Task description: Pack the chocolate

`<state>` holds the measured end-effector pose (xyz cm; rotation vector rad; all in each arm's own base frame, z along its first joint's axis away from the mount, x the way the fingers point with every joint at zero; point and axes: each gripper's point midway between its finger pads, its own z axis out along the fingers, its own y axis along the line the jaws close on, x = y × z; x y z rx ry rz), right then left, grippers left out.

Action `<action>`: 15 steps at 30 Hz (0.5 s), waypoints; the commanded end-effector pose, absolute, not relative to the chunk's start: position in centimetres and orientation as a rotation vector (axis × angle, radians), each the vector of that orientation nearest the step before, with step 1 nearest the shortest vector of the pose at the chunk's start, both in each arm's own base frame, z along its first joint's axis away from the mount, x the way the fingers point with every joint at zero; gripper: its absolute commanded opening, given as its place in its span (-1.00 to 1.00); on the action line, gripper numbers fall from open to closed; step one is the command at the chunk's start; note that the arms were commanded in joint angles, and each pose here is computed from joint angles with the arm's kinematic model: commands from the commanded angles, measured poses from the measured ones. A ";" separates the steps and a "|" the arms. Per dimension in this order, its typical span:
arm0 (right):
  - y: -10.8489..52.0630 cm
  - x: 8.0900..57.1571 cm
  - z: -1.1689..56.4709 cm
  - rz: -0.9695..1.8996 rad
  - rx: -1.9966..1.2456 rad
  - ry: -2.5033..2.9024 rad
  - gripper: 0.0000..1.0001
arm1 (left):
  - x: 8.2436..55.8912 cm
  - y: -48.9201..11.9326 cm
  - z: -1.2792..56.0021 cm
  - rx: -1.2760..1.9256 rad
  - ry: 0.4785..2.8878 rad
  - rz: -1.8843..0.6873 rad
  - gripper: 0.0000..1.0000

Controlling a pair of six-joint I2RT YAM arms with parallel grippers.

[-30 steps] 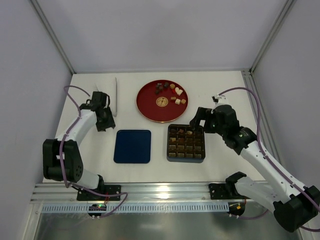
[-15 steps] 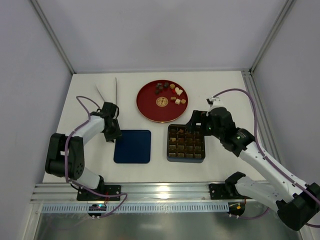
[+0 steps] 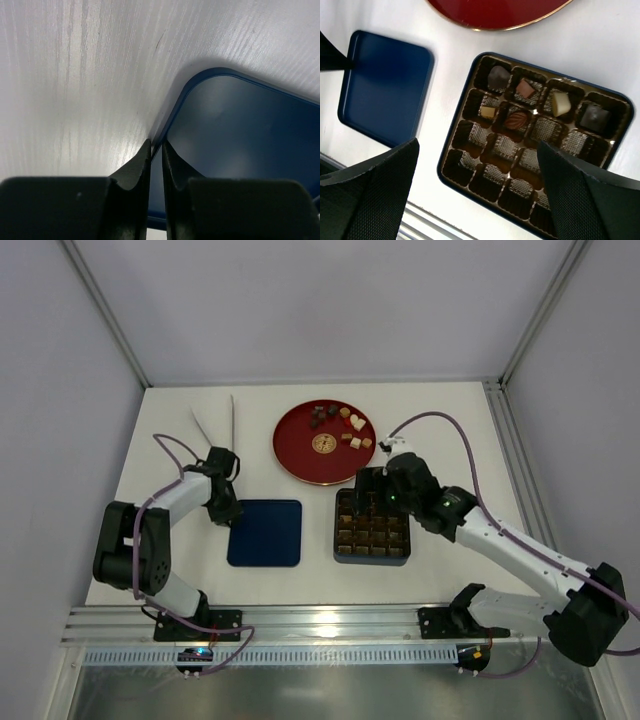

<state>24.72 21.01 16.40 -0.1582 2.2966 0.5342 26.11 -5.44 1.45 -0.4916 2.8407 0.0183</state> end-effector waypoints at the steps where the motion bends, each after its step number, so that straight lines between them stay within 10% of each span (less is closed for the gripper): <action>1: 24.2 25.8 18.7 0.593 -0.185 2.237 0.99 | 26.5 -5.0 0.7 -0.515 2.823 0.061 -0.77; 15: 33.4 26.5 15.2 0.609 -0.391 2.354 0.79 | 27.3 -4.9 3.8 -0.418 2.812 0.065 -1.00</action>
